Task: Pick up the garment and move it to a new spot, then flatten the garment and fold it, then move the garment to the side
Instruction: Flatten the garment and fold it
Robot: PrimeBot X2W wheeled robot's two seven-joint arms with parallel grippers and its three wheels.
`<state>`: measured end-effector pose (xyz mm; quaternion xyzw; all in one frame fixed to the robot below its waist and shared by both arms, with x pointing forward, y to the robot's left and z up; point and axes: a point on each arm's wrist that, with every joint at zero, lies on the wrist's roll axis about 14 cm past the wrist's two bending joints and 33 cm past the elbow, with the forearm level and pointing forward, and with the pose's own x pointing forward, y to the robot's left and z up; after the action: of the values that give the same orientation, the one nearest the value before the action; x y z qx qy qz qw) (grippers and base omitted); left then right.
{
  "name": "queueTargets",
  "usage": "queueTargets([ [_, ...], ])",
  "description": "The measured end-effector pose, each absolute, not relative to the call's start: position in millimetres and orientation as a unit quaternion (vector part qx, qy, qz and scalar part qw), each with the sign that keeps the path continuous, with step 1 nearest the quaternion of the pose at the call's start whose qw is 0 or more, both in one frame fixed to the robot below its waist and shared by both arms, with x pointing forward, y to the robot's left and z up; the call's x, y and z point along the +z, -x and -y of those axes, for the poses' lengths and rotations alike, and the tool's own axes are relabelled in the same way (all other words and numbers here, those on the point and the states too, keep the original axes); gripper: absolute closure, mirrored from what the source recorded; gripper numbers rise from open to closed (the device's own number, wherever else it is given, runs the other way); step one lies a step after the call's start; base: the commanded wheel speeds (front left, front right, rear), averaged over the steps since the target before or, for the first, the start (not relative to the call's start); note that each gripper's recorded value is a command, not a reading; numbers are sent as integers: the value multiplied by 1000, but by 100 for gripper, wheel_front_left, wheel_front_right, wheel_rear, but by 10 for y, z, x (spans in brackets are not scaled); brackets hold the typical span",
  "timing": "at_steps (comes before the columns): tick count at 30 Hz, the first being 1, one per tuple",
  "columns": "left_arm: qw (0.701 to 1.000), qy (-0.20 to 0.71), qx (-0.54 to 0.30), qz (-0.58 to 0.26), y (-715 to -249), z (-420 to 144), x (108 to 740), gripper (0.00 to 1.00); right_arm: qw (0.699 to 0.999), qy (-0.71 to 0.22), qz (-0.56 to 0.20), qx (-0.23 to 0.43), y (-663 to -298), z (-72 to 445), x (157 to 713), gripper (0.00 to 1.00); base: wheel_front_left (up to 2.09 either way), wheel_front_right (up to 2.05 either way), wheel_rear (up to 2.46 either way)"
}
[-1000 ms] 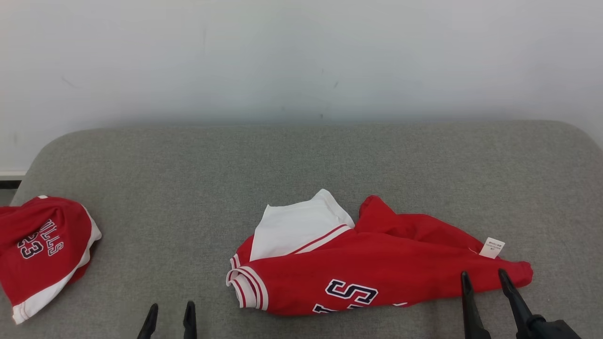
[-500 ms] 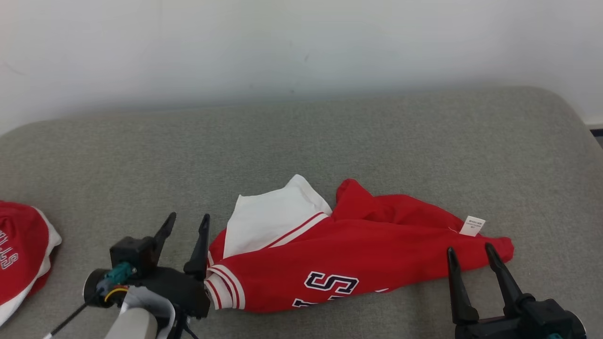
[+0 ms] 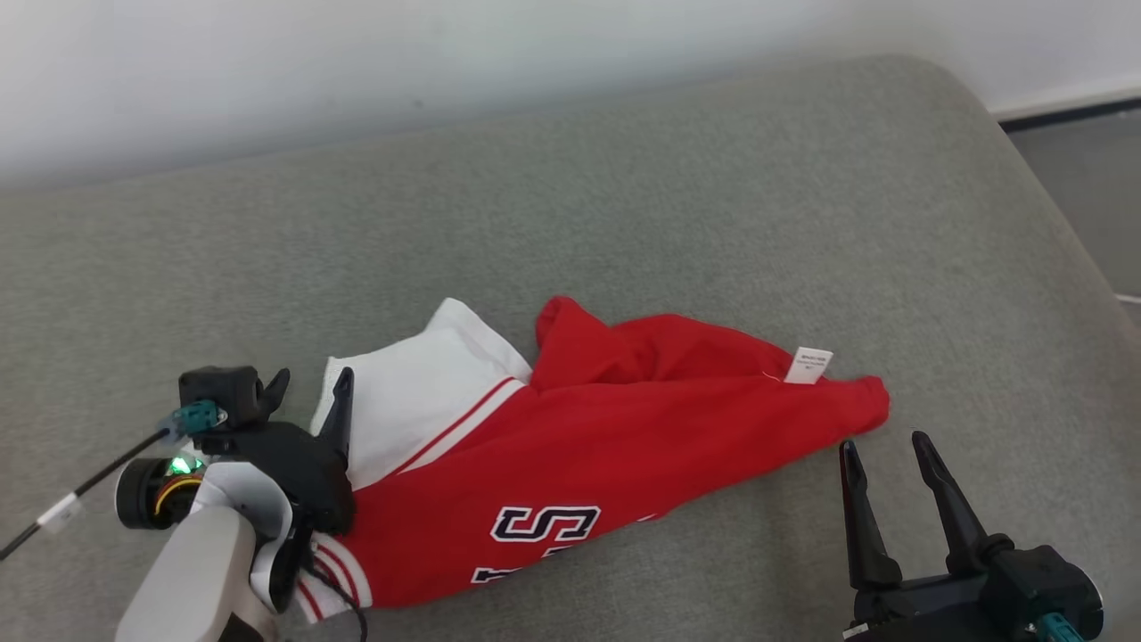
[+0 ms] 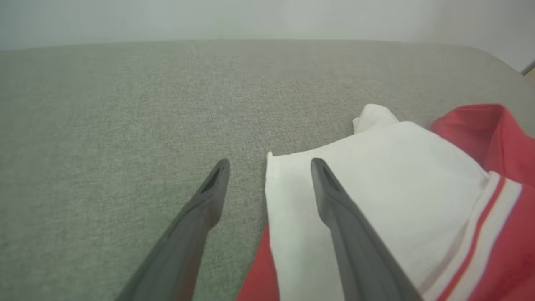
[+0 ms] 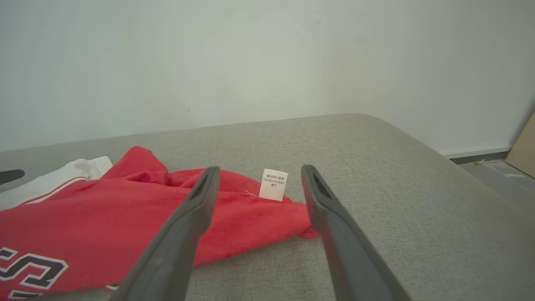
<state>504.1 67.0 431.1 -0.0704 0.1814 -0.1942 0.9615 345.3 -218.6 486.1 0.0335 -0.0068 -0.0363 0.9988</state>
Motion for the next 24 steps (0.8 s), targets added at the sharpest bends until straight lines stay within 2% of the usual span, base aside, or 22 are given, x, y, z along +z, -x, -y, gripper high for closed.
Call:
queueTargets([
  [12, 943, 30, -205, -262, -5128, -511, 3961, 0, 997, -33, -10, -63, -3385, 2330, 4769, 0, 0, 0, 0],
  [16, 941, 16, -203, -272, -5119, -523, 3961, 24, 997, -36, -7, -62, -3387, 2325, 4785, 0, 0, 0, 0],
  [18, 939, 12, -202, -277, -5109, -529, 3959, 47, 997, -36, -6, -61, -3388, 2320, 4792, 0, 0, 0, 0],
  [19, 938, 11, -203, -279, -5105, -528, 3960, 47, 998, -36, -6, -60, -3390, 2314, 4794, 0, 0, 0, 0],
  [24, 933, 9, -210, -293, -5080, -476, 3930, 89, 998, -37, -5, -57, -3400, 2290, 4796, 0, 0, 0, 0],
])
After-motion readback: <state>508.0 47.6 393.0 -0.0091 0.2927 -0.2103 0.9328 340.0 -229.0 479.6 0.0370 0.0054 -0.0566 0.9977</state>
